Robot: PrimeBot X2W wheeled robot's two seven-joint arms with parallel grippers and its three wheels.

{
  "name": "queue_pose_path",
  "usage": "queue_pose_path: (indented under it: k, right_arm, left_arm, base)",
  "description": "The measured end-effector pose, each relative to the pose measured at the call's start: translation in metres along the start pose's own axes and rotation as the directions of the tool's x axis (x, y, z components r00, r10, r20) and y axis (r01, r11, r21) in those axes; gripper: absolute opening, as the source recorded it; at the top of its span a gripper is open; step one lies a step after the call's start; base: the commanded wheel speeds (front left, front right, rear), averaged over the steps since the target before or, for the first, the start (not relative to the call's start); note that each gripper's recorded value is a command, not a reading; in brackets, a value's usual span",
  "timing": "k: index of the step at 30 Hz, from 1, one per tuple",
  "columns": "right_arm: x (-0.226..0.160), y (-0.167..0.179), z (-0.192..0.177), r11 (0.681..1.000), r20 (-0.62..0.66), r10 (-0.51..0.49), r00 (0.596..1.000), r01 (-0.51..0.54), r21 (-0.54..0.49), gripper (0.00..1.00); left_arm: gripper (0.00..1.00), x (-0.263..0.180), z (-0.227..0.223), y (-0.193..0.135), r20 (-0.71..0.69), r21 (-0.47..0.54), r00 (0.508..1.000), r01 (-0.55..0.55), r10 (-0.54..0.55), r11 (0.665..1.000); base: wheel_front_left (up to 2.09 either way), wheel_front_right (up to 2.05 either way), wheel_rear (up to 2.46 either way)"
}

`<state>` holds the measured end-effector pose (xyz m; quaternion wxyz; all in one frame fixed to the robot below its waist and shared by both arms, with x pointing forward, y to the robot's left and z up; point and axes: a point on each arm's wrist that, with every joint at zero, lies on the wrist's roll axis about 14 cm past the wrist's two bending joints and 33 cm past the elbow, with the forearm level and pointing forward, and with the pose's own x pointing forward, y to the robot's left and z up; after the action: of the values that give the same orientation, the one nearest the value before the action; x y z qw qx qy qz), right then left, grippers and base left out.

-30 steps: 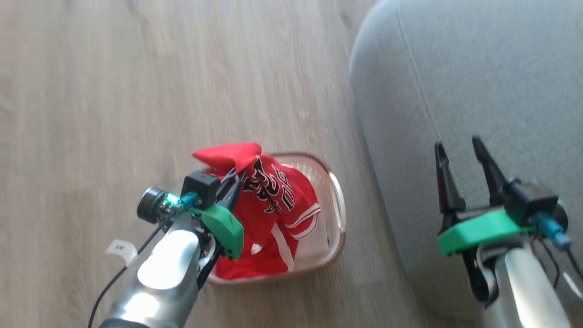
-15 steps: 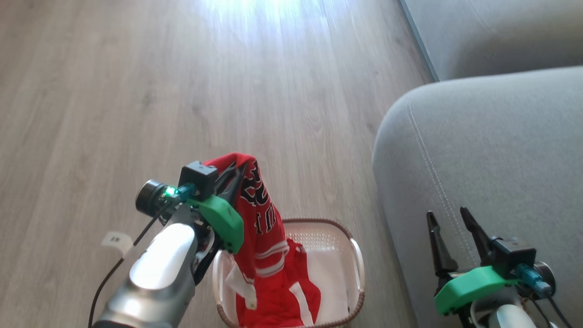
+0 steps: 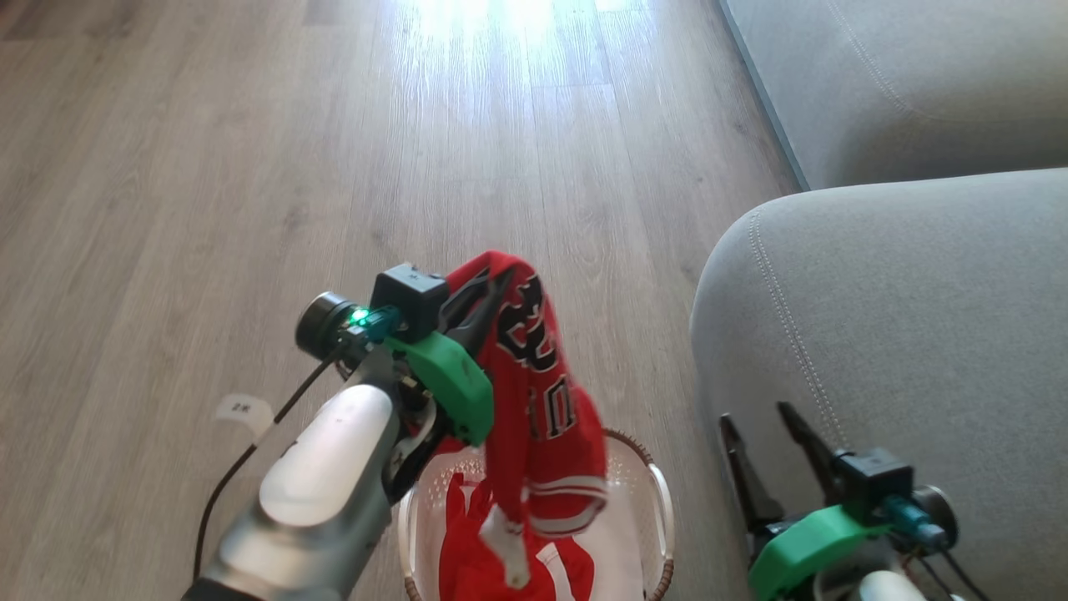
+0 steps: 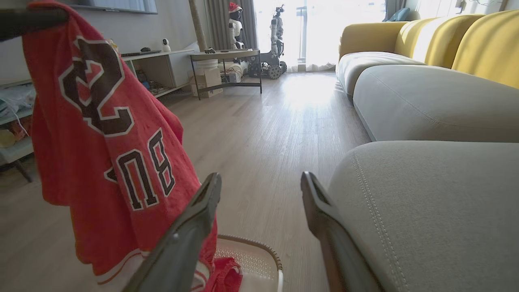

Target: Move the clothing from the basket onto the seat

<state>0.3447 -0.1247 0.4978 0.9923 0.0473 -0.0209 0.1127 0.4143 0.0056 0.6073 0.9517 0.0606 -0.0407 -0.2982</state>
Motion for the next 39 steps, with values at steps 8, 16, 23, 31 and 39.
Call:
queue_pose_path:
  k: [8,16,23,31,39]
  right_arm:
    - [0.006,0.043,-0.002,0.991,-0.012,0.132,0.991,-0.132,-0.001,1.0]
    - [0.036,0.082,0.026,0.96,0.04,0.275,0.961,-0.272,-0.068,1.0]
    - [0.044,0.113,0.011,0.923,-0.03,0.373,0.927,-0.374,-0.092,1.0]
    - [0.055,0.124,0.004,0.904,-0.071,0.41,0.91,-0.415,-0.1,0.58]
    - [0.062,0.121,0.007,0.911,-0.064,0.4,0.914,-0.404,-0.081,0.0]
  left_arm:
    - [0.0,0.003,0.029,-0.028,0.066,-0.026,0.995,0.074,-0.072,0.997]
    - [0.0,-0.002,0.048,-0.046,0.11,-0.025,0.987,0.117,-0.114,0.993]
    - [0.0,-0.006,0.069,-0.048,0.146,0.002,0.982,0.118,-0.117,0.993]
    - [0.0,-0.013,0.077,-0.047,0.164,0.017,0.98,0.11,-0.111,0.994]
    - [0.0,-0.011,0.076,-0.039,0.163,0.004,0.984,0.076,-0.076,0.997]
  base:
    - [0.0,0.0,0.0]
    - [0.0,0.0,0.0]
    - [0.0,0.0,0.0]
    - [0.0,0.0,0.0]
    - [0.0,0.0,0.0]
